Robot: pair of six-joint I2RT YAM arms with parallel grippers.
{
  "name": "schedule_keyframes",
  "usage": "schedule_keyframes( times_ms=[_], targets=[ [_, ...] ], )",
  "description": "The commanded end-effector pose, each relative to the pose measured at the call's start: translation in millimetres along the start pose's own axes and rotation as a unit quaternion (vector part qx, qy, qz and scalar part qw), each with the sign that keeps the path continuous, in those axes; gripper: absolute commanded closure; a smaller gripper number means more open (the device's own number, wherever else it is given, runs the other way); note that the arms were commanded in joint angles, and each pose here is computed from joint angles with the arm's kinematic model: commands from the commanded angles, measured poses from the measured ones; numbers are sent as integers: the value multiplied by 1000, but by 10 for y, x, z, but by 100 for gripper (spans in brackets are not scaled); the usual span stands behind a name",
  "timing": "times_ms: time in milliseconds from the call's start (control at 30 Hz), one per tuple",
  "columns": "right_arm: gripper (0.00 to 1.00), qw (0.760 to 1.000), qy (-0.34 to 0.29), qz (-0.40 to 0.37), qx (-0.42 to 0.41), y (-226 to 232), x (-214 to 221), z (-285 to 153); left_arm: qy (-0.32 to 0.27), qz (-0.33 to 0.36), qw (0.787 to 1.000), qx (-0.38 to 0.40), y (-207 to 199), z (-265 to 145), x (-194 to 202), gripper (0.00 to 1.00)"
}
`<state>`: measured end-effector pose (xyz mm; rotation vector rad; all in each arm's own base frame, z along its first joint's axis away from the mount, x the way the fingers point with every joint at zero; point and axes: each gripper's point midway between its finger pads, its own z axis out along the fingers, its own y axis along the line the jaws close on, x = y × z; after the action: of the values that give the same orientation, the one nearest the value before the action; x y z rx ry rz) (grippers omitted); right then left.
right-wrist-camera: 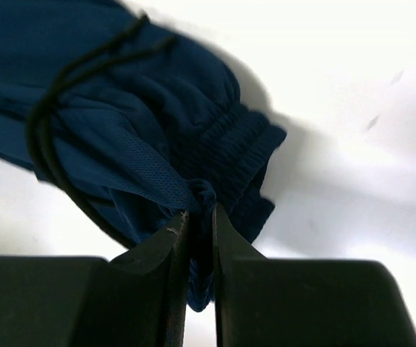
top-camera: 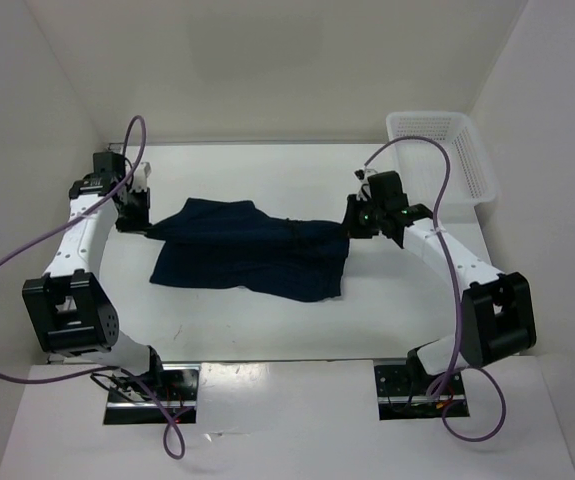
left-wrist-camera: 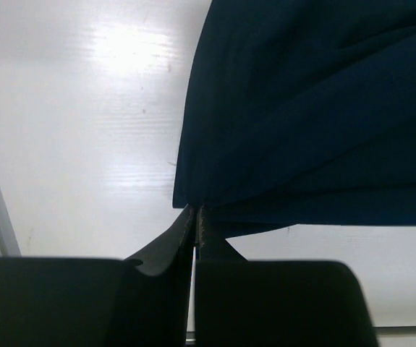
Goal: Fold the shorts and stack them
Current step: Fold the shorts
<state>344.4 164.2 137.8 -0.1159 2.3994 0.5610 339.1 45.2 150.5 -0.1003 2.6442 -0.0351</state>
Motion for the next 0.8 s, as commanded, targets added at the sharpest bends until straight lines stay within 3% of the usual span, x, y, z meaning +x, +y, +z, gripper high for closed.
schedule_keyframes(
  times_ms=[0, 167, 300, 500, 567, 700, 767],
  targets=[
    [91, 999, 36, 24, -13, 130, 321, -165, 35, -17, 999, -12, 111, -33, 333, 100],
    [76, 994, 106, -1, -37, 355, 754, -232, 87, -21, 996, -13, 104, 144, 768, 100],
    [51, 986, 143, -49, -72, 713, 964, -334, 111, -22, 993, -15, 110, 347, 1070, 100],
    [48, 959, 212, -115, -150, 952, 1052, -528, 128, -23, 991, -21, 131, 494, 1251, 100],
    [46, 949, 258, -120, -137, 859, 1198, -567, 127, -22, 991, -25, 148, 513, 1268, 100],
    [46, 953, 252, -118, -118, 837, 1184, -568, 127, -20, 991, -40, 202, 552, 1278, 100],
    [49, 969, 214, -79, -99, 771, 973, -491, 117, -19, 992, -45, 226, 571, 1230, 100]
  ],
)
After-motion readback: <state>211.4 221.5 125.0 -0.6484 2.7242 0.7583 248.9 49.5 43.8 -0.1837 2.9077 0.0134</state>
